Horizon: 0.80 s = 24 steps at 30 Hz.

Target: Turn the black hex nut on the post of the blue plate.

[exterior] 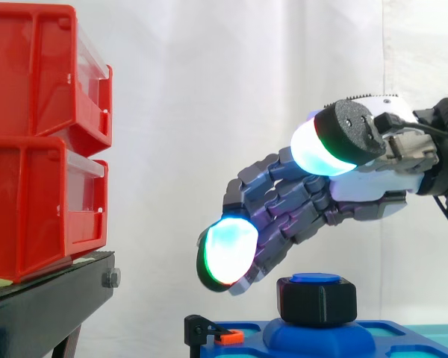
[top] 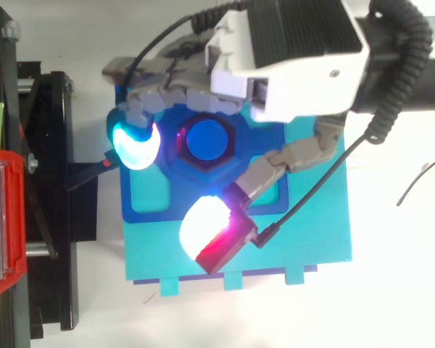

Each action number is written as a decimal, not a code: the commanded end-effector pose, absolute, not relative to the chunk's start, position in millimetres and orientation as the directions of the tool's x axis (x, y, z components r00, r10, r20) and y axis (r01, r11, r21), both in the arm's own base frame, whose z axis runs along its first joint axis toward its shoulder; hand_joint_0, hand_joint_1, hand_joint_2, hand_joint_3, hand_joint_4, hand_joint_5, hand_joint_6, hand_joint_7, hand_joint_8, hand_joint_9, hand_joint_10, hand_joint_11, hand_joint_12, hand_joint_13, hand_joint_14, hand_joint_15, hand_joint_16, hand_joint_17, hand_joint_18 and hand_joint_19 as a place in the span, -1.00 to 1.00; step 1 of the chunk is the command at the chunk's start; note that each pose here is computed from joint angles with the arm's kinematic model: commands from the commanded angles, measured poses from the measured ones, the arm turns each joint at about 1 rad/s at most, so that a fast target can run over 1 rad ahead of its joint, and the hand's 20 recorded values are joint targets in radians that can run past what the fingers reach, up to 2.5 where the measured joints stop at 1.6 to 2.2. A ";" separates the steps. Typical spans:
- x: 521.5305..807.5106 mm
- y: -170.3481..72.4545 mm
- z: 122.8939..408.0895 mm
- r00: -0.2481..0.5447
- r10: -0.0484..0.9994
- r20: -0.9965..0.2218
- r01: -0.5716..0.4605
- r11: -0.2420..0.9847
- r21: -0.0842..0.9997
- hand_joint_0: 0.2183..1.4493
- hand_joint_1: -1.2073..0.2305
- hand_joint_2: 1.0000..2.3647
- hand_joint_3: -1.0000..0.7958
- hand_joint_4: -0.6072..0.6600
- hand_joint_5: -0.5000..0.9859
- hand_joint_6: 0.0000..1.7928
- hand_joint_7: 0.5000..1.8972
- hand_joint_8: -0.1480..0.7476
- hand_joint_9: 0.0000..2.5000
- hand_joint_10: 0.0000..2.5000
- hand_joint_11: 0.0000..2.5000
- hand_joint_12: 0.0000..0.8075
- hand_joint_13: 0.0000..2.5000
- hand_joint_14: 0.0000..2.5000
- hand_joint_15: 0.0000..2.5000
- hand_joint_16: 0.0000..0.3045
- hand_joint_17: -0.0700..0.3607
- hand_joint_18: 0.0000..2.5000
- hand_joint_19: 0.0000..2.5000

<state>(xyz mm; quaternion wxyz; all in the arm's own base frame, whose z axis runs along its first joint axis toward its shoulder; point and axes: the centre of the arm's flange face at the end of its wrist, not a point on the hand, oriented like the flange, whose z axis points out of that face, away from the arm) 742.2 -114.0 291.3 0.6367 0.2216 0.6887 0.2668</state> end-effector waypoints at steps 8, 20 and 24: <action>739.8 -106.2 279.3 -0.120 0.649 -0.752 -0.022 0.755 0.655 -0.71 0.12 -1.00 -0.44 0.62 -0.65 -0.44 -0.35 0.37 -0.78 -1.00 -0.96 0.50 -0.62 -1.00 -0.67 -0.49 0.14 -0.68 -0.74; 736.2 -110.0 278.2 -0.138 0.650 -0.748 -0.008 0.754 0.657 -0.70 0.12 -1.00 -0.44 0.66 -0.65 -0.44 -0.27 0.39 -0.77 -1.00 -0.95 0.50 -0.62 -1.00 -0.66 -0.50 0.12 -0.69 -0.73; 735.8 -110.9 278.1 -0.140 0.654 -0.743 -0.007 0.750 0.662 -0.70 0.12 -1.00 -0.44 0.67 -0.65 -0.44 -0.26 0.38 -0.76 -1.00 -0.95 0.50 -0.62 -1.00 -0.67 -0.50 0.12 -0.68 -0.74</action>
